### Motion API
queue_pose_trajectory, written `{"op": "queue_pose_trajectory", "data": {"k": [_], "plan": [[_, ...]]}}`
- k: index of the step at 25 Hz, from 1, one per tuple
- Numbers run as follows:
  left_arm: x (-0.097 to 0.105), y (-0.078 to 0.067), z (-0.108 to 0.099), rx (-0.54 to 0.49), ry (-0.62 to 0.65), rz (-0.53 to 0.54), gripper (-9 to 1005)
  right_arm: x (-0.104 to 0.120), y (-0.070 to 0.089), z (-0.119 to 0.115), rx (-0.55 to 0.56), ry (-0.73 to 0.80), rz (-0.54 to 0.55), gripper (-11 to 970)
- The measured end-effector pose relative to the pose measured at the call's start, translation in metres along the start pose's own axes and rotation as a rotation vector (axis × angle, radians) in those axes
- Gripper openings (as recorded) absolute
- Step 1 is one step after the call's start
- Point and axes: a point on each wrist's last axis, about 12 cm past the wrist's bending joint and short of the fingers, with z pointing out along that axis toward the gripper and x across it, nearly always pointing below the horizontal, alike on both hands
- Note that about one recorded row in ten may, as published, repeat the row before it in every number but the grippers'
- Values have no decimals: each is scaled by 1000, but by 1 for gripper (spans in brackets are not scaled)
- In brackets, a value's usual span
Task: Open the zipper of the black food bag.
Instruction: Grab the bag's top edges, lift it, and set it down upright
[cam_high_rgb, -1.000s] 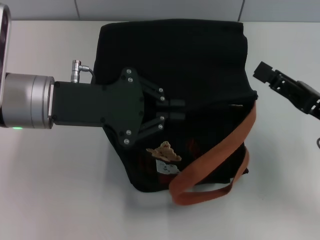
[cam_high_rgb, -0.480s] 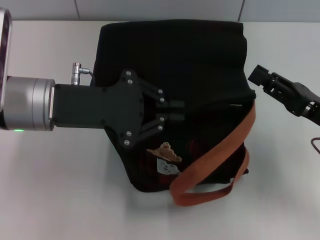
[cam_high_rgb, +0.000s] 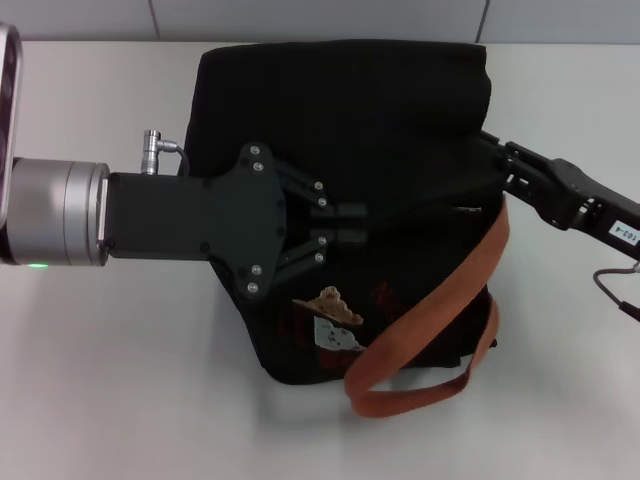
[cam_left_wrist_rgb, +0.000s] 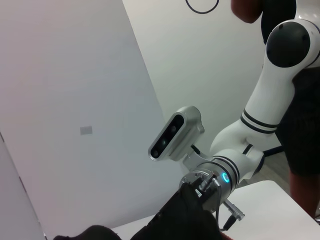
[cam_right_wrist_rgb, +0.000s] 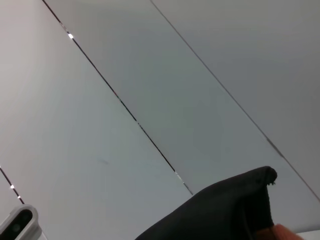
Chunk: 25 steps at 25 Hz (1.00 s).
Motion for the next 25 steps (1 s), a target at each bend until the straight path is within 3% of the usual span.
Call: {"op": "queue_pose_trajectory", "data": {"k": [7,11,25], "plan": [[4,-2,0,-2,-4,-6,106,3,-11,6,77,56,-23,396],[5,-3,-1,-6,-3,-5,106,6,-16,-2,132,63,-35,397],[9,-4,-2,-18,-4,-10,105,5,-1,-26,78,-16,-51,395]]}}
